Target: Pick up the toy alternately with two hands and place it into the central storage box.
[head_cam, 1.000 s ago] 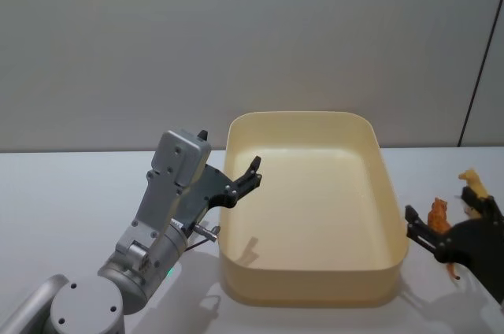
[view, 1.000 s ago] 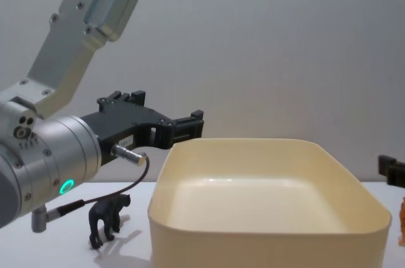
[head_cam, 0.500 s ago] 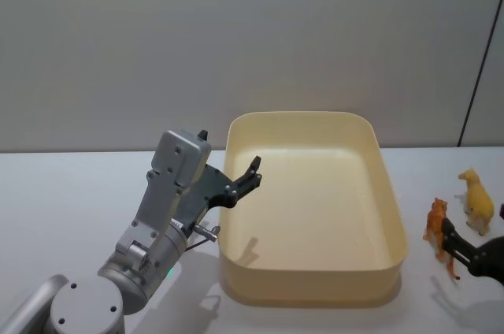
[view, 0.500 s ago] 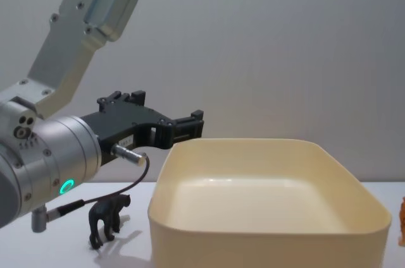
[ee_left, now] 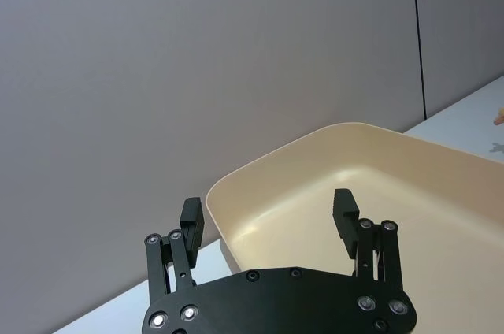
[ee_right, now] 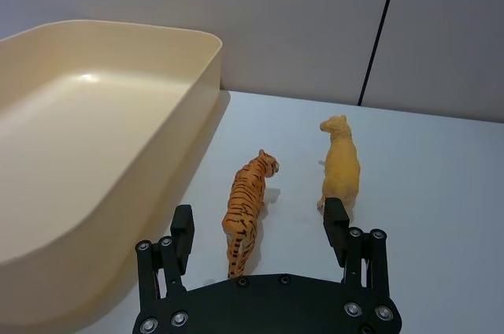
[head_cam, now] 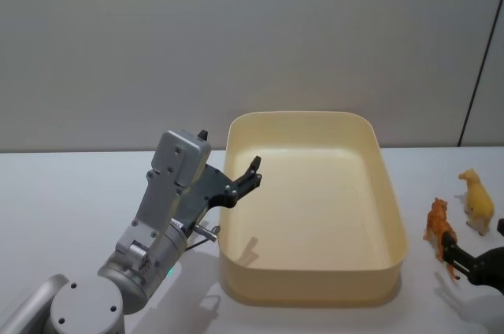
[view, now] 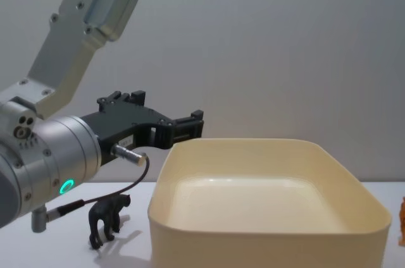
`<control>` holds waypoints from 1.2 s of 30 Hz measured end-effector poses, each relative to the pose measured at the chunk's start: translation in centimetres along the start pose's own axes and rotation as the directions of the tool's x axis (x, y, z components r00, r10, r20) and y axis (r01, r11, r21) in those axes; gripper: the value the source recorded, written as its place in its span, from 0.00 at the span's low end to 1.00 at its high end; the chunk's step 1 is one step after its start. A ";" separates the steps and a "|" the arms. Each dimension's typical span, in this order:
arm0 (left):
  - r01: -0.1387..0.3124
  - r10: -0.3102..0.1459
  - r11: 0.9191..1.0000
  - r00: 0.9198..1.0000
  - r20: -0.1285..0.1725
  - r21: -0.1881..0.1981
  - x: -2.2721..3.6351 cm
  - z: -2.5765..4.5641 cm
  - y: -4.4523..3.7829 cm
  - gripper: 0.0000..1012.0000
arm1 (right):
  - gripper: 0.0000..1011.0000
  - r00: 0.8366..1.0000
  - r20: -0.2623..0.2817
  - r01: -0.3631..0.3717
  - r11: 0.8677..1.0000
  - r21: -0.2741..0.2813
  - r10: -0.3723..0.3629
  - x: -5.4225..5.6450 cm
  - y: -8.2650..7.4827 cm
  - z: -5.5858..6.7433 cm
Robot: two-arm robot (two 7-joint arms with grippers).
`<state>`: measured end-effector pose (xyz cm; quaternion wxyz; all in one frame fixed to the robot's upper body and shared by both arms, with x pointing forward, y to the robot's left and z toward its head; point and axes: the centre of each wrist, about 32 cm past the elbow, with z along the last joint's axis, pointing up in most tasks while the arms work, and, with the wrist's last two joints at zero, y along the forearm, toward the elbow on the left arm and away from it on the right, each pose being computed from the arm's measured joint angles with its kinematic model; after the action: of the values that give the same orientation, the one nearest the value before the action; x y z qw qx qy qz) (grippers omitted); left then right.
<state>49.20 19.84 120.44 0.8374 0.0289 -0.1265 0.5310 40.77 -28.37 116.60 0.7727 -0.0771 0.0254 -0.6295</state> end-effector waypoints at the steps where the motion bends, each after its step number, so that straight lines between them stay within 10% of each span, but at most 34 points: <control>1: 0.000 0.000 1.000 1.000 0.000 0.000 0.00 0.00 0.00 0.99 | 0.99 1.000 -0.001 -0.002 1.000 -0.008 0.002 0.1 0.4 -0.1; 18: 0.000 0.000 1.000 1.000 0.000 0.000 0.00 0.00 0.00 0.99 | 0.99 1.000 -0.018 -0.022 0.996 -0.085 0.021 -0.3 3.9 -0.8; 36: 0.000 0.000 1.000 1.000 0.000 0.000 0.00 0.00 0.00 0.99 | 0.50 0.999 -0.027 -0.035 0.993 -0.115 0.032 -0.7 5.4 -1.1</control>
<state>49.20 19.84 120.44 0.8374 0.0289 -0.1264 0.5310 45.69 -26.71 114.71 0.7770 -0.1133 0.0726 -0.6149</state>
